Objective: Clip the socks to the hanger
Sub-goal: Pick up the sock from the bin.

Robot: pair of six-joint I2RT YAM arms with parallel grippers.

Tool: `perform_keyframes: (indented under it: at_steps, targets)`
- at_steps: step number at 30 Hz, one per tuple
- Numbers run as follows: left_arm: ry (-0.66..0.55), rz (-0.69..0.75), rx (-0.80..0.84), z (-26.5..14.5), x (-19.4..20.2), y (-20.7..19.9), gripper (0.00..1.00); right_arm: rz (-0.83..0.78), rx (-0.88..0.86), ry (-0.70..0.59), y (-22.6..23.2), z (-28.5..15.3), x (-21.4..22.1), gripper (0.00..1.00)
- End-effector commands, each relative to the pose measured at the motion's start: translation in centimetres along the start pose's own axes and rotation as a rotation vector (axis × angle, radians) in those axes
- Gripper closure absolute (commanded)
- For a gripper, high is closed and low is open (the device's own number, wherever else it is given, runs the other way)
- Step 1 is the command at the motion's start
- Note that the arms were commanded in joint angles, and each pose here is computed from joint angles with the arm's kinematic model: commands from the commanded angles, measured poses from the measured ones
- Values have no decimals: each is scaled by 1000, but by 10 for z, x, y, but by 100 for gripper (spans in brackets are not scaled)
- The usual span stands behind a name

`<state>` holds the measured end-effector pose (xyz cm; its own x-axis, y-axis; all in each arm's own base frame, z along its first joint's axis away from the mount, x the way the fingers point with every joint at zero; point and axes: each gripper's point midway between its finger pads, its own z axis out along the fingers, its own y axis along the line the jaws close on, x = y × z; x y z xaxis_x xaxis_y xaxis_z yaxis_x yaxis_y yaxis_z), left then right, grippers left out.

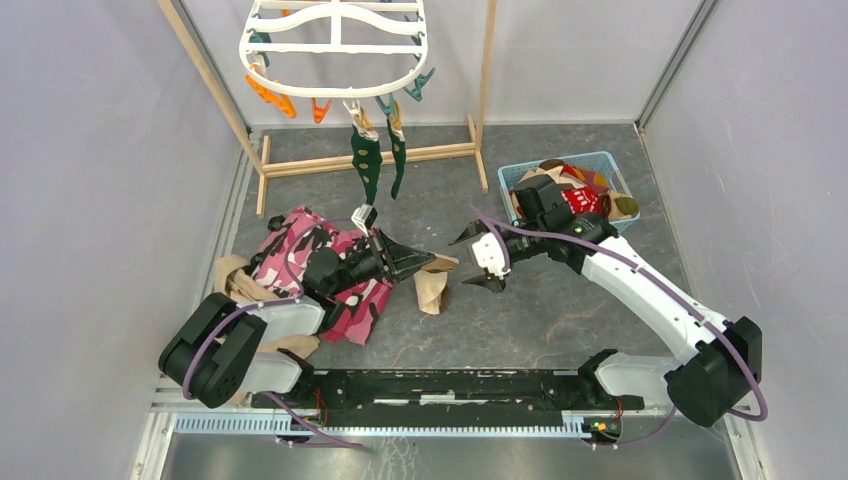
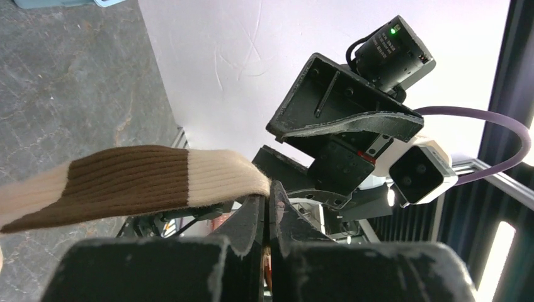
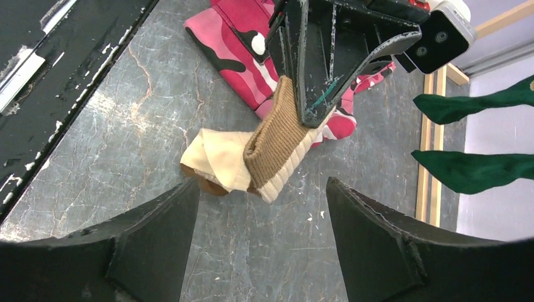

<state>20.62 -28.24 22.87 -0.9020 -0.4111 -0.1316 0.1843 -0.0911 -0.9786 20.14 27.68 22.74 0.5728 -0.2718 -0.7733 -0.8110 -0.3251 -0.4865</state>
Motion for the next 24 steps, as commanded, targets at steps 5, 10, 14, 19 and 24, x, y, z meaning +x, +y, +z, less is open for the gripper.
perform_keyframes:
  at_steps: [5, 10, 14, 19, 24]
  targets:
    - [-18, -41, 97, 3, -7, -26, 98, 0, 55, -22, -14, 0, -10, 24]
    - [-13, -48, 114, 4, -8, -30, 98, 29, 56, -35, -12, 5, -9, 31]
    - [-14, -59, 117, 5, -9, -29, 98, 56, 59, -70, -13, 8, -14, 41]
    - [-11, -71, 144, 5, -9, -34, 98, 98, 61, -75, -13, 14, -11, 63]
    - [-6, -79, 170, 4, -9, -38, 98, 114, 62, -72, -13, 14, -9, 86]
